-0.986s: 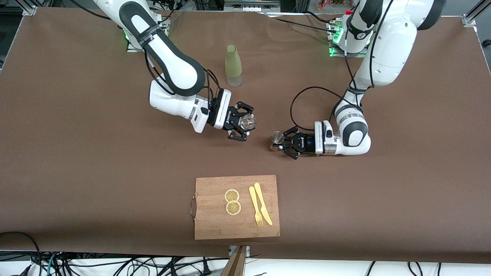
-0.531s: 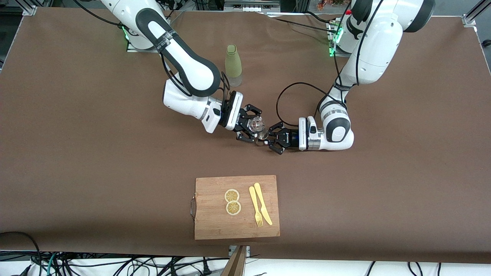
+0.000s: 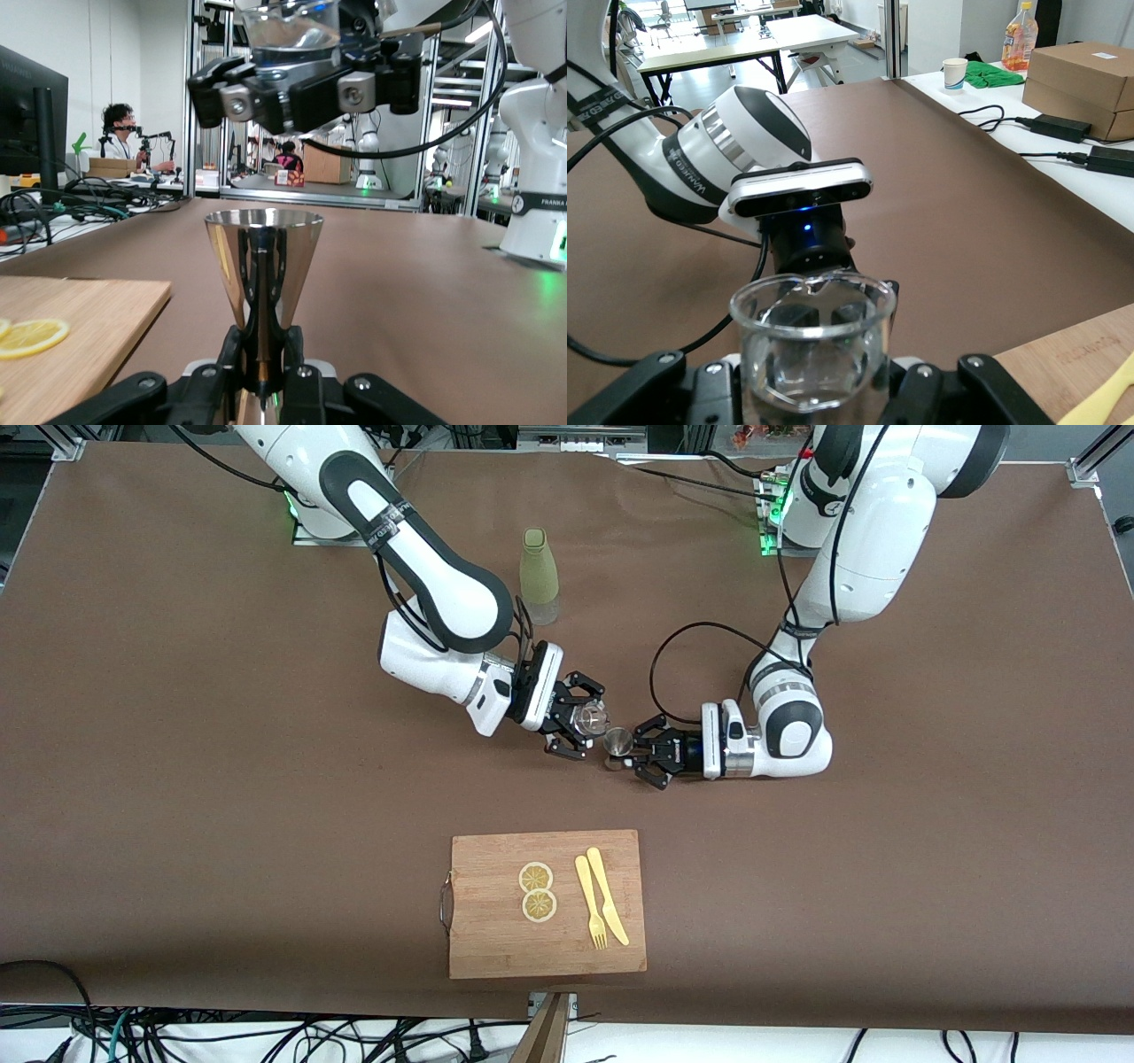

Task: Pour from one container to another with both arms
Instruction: 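Tilt the glass over the jigger with the right gripper, pouring liquid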

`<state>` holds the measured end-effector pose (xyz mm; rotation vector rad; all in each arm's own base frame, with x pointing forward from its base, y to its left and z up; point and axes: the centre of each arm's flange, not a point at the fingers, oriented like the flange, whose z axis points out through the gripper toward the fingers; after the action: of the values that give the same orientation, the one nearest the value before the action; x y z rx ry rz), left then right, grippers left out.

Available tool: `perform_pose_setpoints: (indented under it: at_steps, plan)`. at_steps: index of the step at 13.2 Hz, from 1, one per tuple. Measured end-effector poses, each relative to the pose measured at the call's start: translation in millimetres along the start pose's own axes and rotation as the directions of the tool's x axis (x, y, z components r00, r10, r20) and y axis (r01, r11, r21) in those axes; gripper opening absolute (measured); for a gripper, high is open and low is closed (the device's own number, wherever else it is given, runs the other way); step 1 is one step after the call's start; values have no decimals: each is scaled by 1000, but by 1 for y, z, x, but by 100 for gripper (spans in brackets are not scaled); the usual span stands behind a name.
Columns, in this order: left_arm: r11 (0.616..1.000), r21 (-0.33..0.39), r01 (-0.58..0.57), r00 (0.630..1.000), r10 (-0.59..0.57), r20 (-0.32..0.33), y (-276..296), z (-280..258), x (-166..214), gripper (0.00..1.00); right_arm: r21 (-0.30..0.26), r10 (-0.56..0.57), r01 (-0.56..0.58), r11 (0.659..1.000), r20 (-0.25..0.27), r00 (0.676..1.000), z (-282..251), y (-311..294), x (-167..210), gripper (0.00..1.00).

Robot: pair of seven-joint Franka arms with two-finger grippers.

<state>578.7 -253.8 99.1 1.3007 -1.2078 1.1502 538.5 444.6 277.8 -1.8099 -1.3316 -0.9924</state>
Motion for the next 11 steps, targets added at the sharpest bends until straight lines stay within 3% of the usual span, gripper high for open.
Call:
perform_pose_setpoints:
  at_steps: [11]
  plan:
    - [1000, -8, 4, 1000, -4, -9, -1, 2, 5, 21, -38, -19, 21, 999, 56, 998, 11, -8, -11, 13]
